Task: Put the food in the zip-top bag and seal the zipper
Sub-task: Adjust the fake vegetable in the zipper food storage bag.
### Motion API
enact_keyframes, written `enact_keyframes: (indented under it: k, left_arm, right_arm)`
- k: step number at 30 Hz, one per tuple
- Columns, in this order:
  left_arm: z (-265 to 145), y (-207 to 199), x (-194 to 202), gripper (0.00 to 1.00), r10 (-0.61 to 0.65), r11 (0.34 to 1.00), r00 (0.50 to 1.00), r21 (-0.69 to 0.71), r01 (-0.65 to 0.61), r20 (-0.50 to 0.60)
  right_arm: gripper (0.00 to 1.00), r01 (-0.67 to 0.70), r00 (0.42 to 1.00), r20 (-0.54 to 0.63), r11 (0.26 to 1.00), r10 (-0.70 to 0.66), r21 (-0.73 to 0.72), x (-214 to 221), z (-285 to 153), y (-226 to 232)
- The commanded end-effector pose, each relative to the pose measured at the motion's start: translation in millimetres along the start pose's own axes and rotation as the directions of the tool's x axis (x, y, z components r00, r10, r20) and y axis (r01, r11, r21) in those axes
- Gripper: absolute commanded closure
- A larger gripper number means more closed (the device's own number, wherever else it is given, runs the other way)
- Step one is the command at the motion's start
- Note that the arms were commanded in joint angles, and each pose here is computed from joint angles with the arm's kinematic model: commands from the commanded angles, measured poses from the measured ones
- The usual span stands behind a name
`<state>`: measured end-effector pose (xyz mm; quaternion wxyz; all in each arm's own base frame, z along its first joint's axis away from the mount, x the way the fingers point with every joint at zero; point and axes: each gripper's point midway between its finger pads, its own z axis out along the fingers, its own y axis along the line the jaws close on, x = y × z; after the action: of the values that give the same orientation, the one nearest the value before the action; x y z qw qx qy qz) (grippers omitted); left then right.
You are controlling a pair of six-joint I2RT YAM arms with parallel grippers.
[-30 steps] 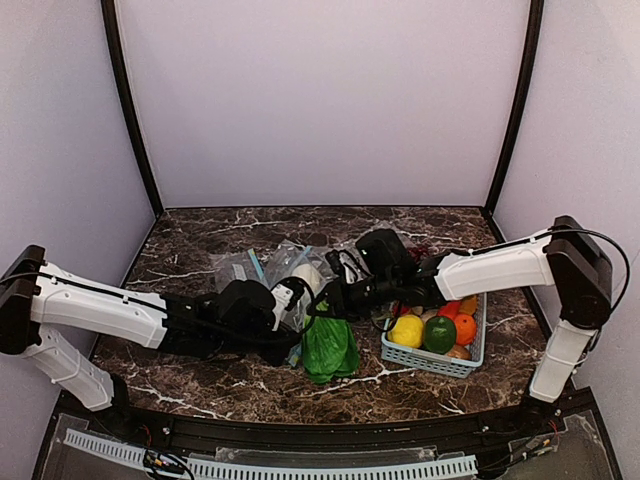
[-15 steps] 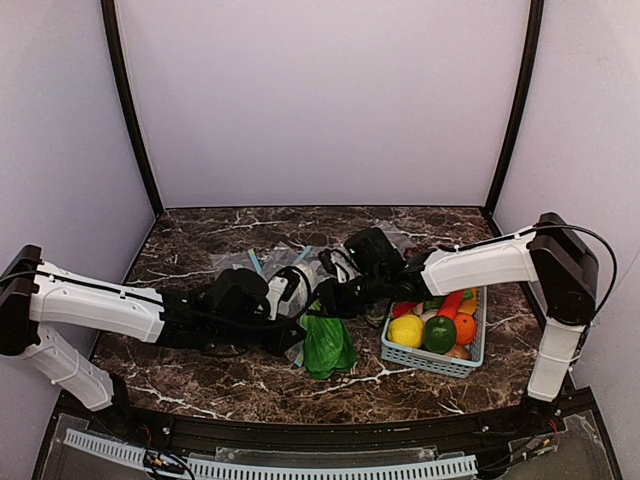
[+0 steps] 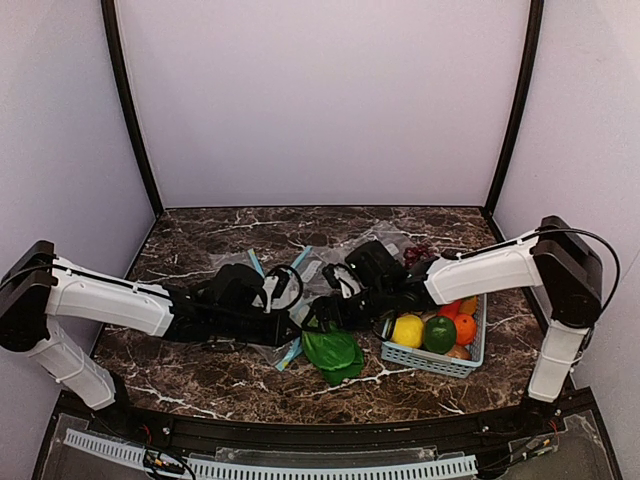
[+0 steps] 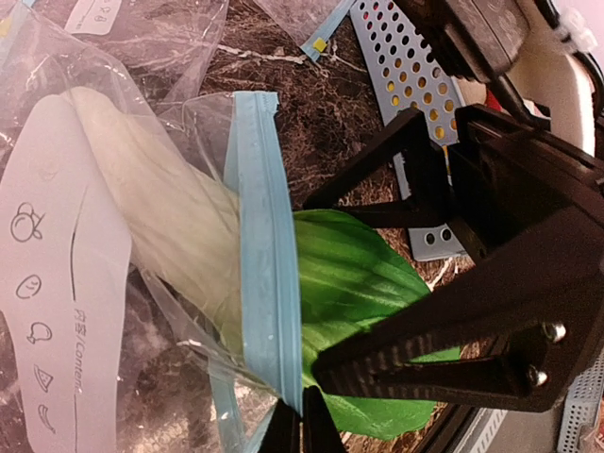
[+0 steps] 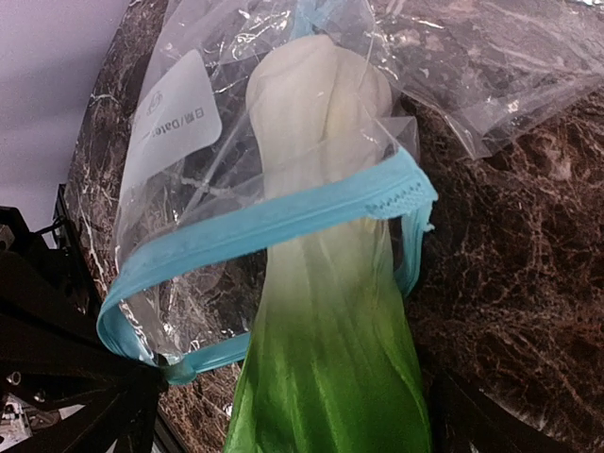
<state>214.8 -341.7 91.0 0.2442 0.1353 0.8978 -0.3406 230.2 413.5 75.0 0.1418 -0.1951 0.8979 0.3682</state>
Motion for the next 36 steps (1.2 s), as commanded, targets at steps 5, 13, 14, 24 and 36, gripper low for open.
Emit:
enact_keyframes:
  k: [5, 13, 14, 24, 36]
  left_arm:
    - [0, 2, -3, 0.99, -0.022, 1.0, 1.0, 0.022, 0.022, 0.001]
    - [0, 2, -1, 0.99, -0.004, 1.0, 1.0, 0.016, 0.004, -0.021]
    - [-1, 2, -1, 0.99, -0.002, 1.0, 1.0, 0.015, 0.002, -0.022]
    - [-2, 2, 1, 0.99, 0.013, 1.0, 0.999, 0.017, -0.013, -0.031]
    - [-6, -14, 15, 0.99, 0.119, 0.988, 0.985, 0.108, -0.106, -0.123]
  right_arm:
    - [0.01, 0.037, 0.999, -0.016, 0.979, -0.035, 0.198, 34, -22, -12]
    - [0.02, 0.049, 0.993, -0.12, 0.97, -0.02, 0.239, 73, -9, -22]
    - [0.03, 0.043, 0.992, -0.126, 0.971, -0.014, 0.236, 75, -7, -23]
    - [0.41, -0.018, 0.993, -0.112, 0.988, 0.036, 0.153, 81, 7, -17]
    - [1.0, 0.03, 0.996, 0.08, 0.999, -0.028, -0.022, 41, -26, 30]
